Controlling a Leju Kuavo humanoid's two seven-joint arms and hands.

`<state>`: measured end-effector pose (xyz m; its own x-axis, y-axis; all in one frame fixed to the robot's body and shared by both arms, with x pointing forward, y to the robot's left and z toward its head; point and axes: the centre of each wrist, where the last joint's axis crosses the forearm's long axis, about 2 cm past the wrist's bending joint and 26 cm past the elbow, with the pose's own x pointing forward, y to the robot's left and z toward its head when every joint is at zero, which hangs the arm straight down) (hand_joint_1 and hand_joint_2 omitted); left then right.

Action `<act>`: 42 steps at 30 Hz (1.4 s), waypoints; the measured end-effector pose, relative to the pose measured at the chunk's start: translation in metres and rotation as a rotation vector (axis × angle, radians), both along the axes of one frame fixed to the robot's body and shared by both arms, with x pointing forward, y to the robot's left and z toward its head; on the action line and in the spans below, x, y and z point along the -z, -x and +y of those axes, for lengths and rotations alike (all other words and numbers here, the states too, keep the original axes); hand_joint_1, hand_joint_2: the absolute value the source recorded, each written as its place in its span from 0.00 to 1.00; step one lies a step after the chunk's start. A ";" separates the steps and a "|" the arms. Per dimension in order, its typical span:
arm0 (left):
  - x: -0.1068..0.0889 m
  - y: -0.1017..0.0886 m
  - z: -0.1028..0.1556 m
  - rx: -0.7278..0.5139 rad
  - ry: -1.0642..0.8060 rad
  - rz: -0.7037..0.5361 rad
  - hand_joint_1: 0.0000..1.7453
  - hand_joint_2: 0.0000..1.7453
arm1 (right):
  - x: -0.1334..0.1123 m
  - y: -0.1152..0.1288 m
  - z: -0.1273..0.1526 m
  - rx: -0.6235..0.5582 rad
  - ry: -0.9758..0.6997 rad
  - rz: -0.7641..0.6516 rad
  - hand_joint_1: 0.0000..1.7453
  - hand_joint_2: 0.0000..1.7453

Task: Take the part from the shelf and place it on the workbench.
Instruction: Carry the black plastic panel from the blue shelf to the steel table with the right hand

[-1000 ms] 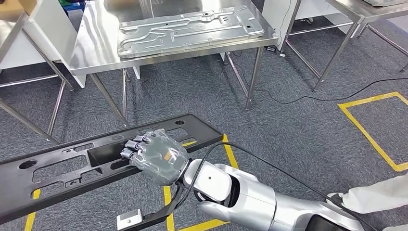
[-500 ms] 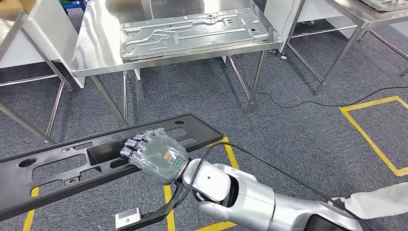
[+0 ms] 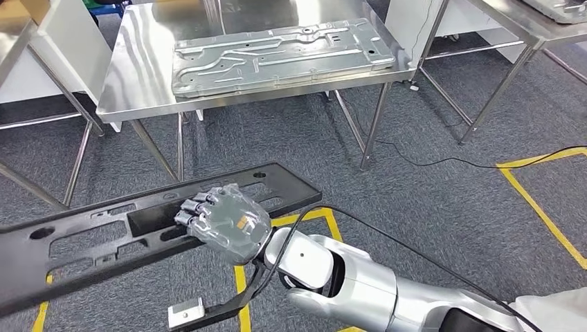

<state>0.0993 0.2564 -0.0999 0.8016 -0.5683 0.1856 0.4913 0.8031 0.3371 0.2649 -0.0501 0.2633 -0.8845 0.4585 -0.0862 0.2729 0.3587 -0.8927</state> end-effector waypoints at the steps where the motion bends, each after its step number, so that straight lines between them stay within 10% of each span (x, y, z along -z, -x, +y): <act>1: 0.000 0.000 0.000 0.000 0.000 -0.001 0.00 1.00 | 0.000 0.000 0.000 0.000 -0.001 -0.001 1.00 1.00; 42: 0.000 0.001 0.002 -0.003 0.000 -0.005 0.00 1.00 | 0.004 0.001 0.001 0.001 0.002 0.016 1.00 1.00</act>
